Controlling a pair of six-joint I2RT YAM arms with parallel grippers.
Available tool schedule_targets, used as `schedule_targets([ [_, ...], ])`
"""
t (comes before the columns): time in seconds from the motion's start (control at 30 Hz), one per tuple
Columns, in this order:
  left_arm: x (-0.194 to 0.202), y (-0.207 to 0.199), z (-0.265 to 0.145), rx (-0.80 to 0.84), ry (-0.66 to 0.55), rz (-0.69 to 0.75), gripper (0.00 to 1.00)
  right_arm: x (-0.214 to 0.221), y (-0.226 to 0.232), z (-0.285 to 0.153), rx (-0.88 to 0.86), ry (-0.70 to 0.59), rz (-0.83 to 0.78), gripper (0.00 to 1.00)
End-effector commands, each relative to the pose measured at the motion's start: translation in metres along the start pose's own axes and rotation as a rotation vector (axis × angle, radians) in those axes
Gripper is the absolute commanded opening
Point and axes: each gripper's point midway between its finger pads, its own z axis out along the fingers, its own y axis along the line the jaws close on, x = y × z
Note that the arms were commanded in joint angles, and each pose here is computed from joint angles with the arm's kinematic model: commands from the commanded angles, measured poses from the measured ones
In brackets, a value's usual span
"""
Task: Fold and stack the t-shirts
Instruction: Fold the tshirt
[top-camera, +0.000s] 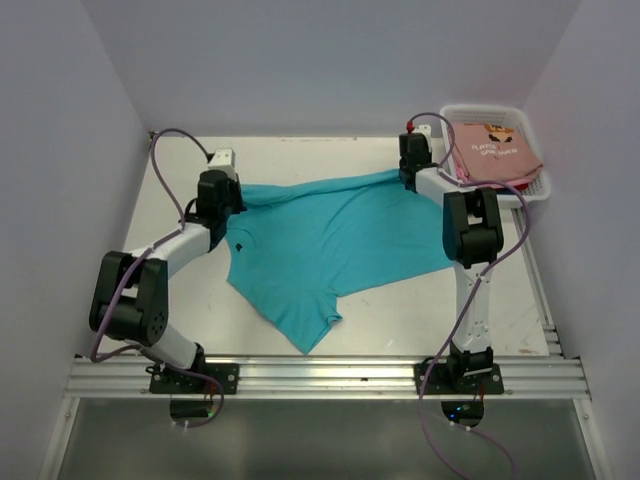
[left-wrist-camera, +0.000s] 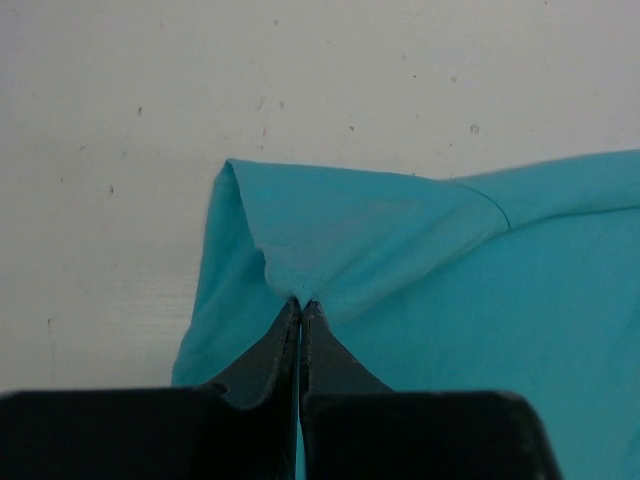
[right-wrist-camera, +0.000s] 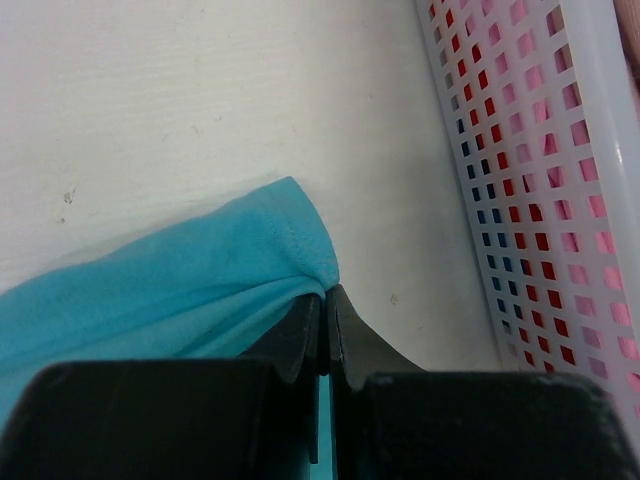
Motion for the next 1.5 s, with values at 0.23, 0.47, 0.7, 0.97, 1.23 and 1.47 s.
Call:
schedule_targets([
  [0.23, -0.017, -0.003, -0.05, -0.021, -0.063, -0.072, 0.0, -0.038, -0.026, -0.012, 0.074, -0.091, 0.057, 0.0],
  [0.47, -0.014, 0.002, -0.071, -0.034, -0.053, -0.078, 0.0, -0.033, -0.029, -0.01, 0.082, -0.083, 0.059, 0.0],
  [0.7, 0.01, -0.01, -0.082, 0.006, 0.008, -0.128, 0.0, -0.031, -0.03, -0.01, 0.084, -0.079, 0.054, 0.0],
  [0.97, 0.039, -0.021, -0.1, 0.014, 0.073, -0.157, 0.0, -0.026, -0.028, -0.008, 0.08, -0.07, 0.051, 0.0],
  [1.23, 0.035, -0.022, -0.116, -0.009, 0.064, -0.161, 0.0, -0.027, -0.031, -0.012, 0.078, -0.069, 0.054, 0.0],
  [1.47, 0.035, -0.018, -0.121, -0.026, 0.07, -0.155, 0.0, -0.022, -0.034, -0.017, 0.078, -0.065, 0.055, 0.0],
])
